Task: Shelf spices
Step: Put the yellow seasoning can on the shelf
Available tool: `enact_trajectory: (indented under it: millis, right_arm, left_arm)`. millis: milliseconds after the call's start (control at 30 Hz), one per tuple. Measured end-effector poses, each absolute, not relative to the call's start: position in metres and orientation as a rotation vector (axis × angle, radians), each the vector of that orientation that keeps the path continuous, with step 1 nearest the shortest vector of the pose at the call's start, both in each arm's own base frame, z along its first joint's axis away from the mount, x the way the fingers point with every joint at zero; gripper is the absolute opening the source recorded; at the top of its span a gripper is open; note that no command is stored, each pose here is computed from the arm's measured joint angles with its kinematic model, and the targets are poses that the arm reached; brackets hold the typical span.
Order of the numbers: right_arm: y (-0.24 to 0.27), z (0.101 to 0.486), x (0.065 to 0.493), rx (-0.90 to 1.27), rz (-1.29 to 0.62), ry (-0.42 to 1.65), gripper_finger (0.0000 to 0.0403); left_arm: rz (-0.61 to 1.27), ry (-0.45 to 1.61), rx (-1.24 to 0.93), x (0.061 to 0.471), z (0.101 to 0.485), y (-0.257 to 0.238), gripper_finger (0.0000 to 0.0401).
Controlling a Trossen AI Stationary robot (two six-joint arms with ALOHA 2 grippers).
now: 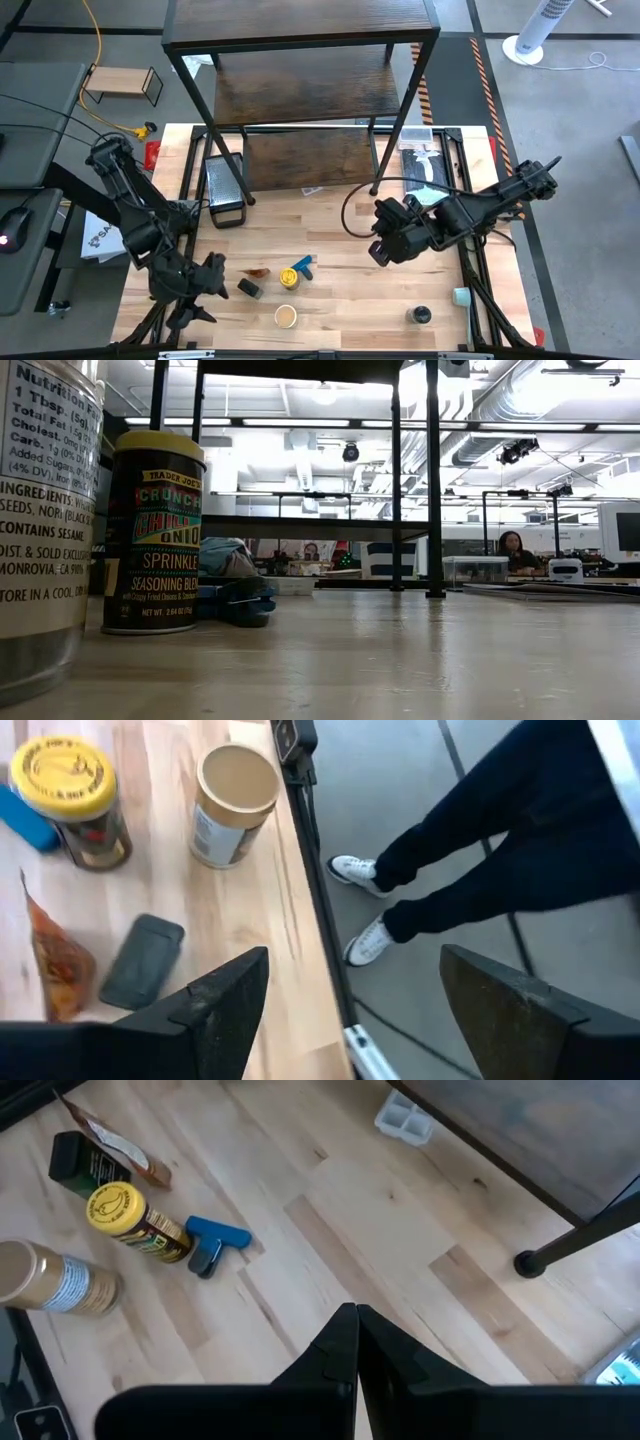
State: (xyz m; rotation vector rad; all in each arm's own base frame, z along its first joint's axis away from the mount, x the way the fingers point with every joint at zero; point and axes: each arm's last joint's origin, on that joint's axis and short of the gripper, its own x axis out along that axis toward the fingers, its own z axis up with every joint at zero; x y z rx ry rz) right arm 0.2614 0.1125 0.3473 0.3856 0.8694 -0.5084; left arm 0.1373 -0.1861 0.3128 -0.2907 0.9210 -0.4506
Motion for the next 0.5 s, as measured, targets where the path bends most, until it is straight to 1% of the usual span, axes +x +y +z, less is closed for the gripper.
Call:
enact_trajectory:
  millis: [233,500]
  right_arm:
    - [0.112,0.347,0.262,0.429,-0.513,0.877,0.0001]
    - [0.112,0.347,0.261,0.432,-0.52,0.875,0.0001]
  left_arm:
    - [-0.476,0.921,-0.133,0.139,0.309,-0.18,0.029]
    - [-0.453,0.948,-0.059,0.141,0.306,-0.173,0.029]
